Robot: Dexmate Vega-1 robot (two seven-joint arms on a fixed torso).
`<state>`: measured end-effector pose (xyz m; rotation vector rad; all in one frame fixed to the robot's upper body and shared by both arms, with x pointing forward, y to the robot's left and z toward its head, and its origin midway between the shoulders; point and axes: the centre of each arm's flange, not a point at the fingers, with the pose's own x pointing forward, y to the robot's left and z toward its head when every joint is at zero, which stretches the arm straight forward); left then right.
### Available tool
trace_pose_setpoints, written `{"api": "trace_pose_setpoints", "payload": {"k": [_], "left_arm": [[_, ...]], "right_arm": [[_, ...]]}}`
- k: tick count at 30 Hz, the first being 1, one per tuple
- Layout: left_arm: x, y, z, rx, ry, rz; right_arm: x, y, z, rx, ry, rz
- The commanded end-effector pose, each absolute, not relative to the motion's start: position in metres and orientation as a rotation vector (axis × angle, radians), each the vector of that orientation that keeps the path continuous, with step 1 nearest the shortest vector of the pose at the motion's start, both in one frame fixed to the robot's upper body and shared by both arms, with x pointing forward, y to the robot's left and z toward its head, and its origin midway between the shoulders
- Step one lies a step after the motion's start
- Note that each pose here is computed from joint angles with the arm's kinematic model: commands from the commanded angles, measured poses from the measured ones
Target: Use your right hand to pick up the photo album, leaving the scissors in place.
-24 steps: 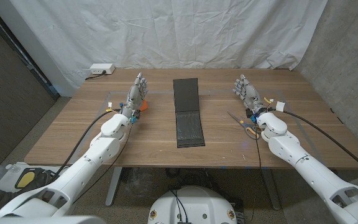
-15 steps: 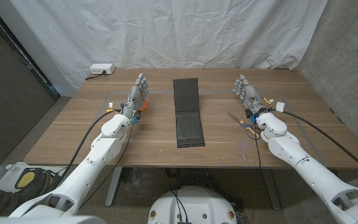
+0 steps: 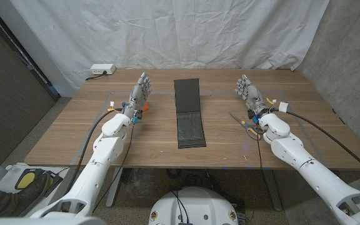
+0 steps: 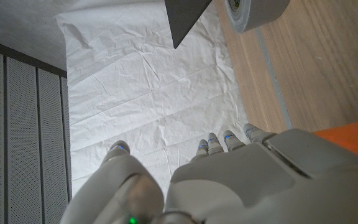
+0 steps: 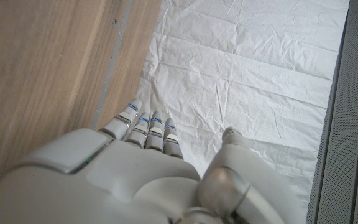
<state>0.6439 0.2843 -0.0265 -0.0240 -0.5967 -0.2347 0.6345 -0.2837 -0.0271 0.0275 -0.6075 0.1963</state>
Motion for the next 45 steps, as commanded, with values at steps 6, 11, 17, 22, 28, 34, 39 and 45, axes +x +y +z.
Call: {"api": "trace_pose_setpoints", "payload": {"k": [6, 11, 17, 22, 28, 34, 39, 45], "left_arm": [[0.638, 0.292, -0.027, -0.018, -0.606, -0.240], [0.639, 0.295, -0.028, -0.021, -0.605, -0.246], [0.639, 0.298, -0.029, -0.017, -0.604, -0.250], [0.637, 0.301, -0.029, -0.019, -0.611, -0.246], [0.635, 0.304, -0.030, -0.018, -0.610, -0.243], [0.635, 0.306, -0.032, -0.027, -0.615, -0.238], [0.633, 0.305, -0.031, -0.025, -0.615, -0.247], [0.629, 0.302, -0.028, -0.023, -0.628, -0.252]], "right_arm": [[0.621, -0.267, -0.008, -0.022, -0.658, 0.222], [0.619, -0.261, -0.002, -0.043, -0.658, 0.229], [0.616, -0.252, 0.006, -0.075, -0.672, 0.243], [0.614, -0.248, 0.012, -0.091, -0.680, 0.248], [0.613, -0.245, 0.017, -0.106, -0.684, 0.248], [0.612, -0.242, 0.021, -0.120, -0.687, 0.255], [0.610, -0.241, 0.023, -0.126, -0.696, 0.260], [0.606, -0.242, 0.029, -0.143, -0.711, 0.265]]}}
